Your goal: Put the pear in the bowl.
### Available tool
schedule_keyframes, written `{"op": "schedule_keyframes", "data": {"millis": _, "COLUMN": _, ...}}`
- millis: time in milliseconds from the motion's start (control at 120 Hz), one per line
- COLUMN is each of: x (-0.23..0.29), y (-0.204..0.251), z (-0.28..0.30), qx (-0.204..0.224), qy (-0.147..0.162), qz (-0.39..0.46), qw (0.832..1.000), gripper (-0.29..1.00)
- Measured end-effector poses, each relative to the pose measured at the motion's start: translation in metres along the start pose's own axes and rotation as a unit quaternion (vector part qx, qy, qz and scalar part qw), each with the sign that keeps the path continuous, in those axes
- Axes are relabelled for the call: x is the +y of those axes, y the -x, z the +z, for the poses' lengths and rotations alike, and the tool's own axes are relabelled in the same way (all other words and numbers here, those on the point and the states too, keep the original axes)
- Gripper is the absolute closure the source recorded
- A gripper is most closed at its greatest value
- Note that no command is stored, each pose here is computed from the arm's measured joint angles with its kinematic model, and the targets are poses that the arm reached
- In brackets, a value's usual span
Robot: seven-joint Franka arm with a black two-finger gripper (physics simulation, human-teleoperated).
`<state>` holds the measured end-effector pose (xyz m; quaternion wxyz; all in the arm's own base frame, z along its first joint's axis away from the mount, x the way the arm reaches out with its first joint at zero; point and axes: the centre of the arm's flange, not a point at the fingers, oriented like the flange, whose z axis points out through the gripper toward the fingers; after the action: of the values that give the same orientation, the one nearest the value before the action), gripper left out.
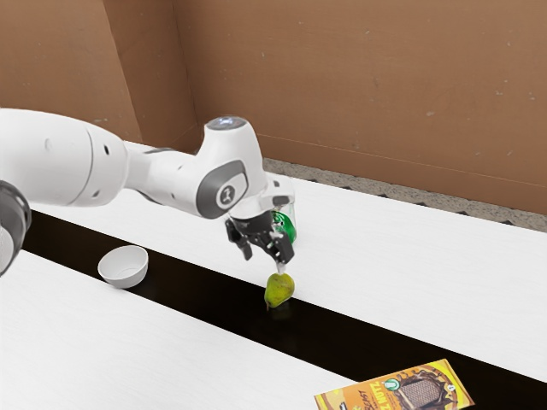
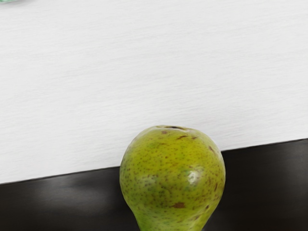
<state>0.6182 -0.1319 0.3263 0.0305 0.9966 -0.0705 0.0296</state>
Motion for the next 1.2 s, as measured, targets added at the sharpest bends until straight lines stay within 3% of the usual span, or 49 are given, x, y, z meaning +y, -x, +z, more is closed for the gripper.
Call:
{"op": "schedule_keyframes", "data": {"millis": 450, "x": 0.015, "y": -0.001, "z": 0.041, "qx": -0.027, "qy": -0.006, "qz": 0.031, "qw": 0.999, "gripper": 0.01}}
{"op": "schedule_keyframes", "data": {"millis": 1200, "x": 0.013, "y": -0.024, "z": 0.077, "qx": -0.035, "qy": -0.007, "qz": 0.037, "qw": 0.999, "gripper": 0.03}}
